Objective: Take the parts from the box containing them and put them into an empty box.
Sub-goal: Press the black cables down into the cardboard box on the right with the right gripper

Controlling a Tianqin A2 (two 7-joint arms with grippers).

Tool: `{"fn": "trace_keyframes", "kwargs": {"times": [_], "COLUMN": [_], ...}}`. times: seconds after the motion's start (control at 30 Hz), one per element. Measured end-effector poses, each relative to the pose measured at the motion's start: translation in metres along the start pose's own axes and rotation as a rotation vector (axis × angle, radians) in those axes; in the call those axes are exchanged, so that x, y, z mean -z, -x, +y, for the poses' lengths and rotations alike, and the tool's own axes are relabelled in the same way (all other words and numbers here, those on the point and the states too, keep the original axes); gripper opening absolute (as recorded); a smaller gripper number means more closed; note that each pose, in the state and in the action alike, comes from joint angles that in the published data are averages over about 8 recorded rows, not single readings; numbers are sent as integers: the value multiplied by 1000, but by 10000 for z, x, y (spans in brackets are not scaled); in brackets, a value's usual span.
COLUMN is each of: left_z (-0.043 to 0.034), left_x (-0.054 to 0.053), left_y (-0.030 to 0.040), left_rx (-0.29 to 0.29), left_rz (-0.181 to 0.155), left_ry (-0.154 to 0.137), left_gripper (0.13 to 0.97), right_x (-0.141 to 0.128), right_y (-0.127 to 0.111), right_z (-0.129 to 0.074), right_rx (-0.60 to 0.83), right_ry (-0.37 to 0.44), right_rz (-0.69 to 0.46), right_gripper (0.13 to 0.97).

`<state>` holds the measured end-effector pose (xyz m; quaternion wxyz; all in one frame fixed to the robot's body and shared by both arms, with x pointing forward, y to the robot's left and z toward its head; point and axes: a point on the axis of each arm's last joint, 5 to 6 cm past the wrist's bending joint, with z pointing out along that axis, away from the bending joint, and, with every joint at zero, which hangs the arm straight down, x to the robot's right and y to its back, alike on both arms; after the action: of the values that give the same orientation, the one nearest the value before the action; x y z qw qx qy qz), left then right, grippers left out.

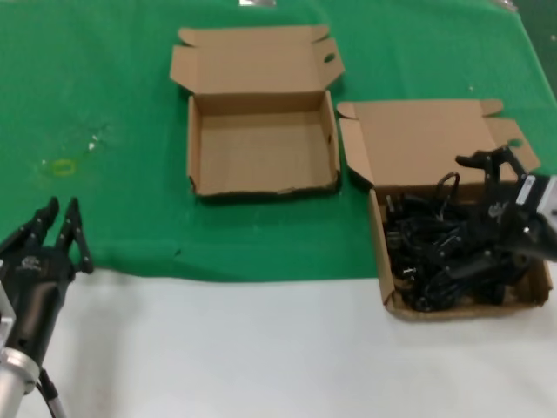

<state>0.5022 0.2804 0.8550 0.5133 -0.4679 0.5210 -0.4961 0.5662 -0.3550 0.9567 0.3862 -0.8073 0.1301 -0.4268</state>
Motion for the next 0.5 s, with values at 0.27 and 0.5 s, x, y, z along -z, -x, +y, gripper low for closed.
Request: {"fn": "trace_keyframes", "kwargs": {"times": [0.27, 0.5], "left_z": [0, 0], "left_x": [0, 0], "left_y": [0, 0], "left_rx": [0, 0], "left_rz": [0, 0], "left_ry": [0, 0], "left_gripper": [200, 159], "right_x": [33, -110], "right_y": [-547, -839], "right_z": [-108, -155], "right_rx": [267, 455], "right_ry": [126, 212], "right_rz": [-205, -347], "right_gripper": [966, 966]}}
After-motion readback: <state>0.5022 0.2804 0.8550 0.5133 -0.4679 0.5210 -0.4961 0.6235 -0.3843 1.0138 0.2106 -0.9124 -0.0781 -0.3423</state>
